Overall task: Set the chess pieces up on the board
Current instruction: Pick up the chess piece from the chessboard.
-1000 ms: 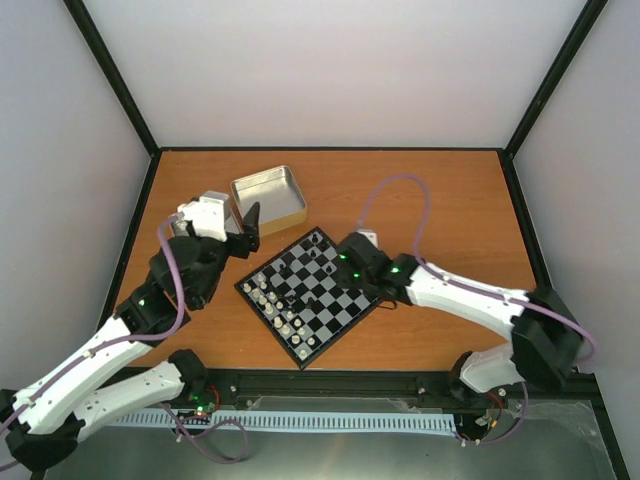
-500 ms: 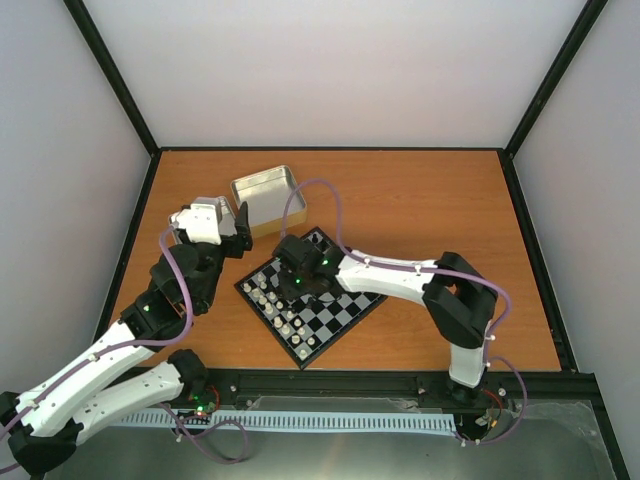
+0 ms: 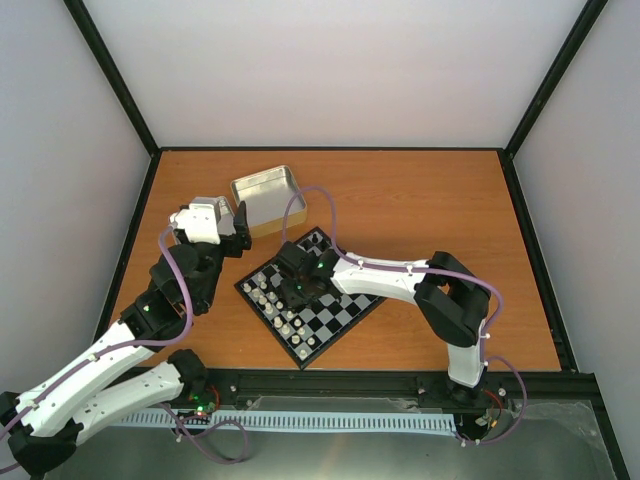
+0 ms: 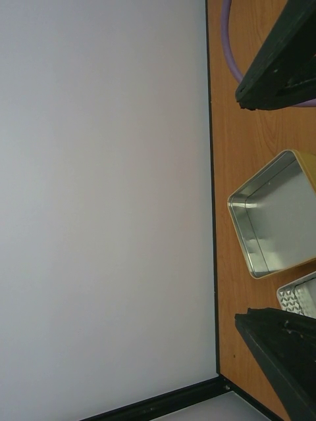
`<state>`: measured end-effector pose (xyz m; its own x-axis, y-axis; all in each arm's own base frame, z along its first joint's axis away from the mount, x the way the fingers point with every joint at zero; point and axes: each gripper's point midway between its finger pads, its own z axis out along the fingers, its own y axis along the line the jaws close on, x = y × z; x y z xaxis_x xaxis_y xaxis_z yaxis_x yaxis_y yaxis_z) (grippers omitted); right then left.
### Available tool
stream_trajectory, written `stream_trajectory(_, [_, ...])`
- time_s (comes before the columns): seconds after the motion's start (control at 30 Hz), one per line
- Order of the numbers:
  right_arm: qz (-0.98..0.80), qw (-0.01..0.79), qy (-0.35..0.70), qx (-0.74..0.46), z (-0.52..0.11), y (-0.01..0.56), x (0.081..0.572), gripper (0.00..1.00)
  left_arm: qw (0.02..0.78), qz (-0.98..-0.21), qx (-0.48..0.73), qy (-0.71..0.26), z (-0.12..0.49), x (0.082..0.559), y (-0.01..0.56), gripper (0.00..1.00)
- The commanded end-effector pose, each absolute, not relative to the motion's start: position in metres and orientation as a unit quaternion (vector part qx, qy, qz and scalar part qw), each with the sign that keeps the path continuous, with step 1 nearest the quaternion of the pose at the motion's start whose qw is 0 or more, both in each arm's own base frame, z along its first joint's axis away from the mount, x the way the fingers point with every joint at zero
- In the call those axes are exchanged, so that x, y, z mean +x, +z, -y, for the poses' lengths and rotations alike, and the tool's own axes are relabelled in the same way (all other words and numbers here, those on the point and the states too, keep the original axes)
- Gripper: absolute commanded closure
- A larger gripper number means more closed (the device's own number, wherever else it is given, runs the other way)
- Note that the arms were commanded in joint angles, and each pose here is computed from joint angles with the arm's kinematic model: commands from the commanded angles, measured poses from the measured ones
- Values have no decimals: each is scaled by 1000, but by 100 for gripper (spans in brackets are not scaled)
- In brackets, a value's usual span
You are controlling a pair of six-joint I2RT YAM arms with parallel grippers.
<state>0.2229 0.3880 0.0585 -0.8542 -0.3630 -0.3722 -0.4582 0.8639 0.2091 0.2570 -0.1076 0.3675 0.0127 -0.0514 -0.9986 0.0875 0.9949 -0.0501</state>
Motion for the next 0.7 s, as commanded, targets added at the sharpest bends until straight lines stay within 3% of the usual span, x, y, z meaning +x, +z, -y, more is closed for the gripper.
stream_trajectory(0.0, [-953, 169, 136, -210, -388, 60, 226, 75, 721, -691, 3, -44, 102, 256, 377, 16])
stream_trajectory(0.67, [-958, 161, 119, -203, -384, 45, 227, 86, 717, -696, 8, -40, 105, 259, 373, 16])
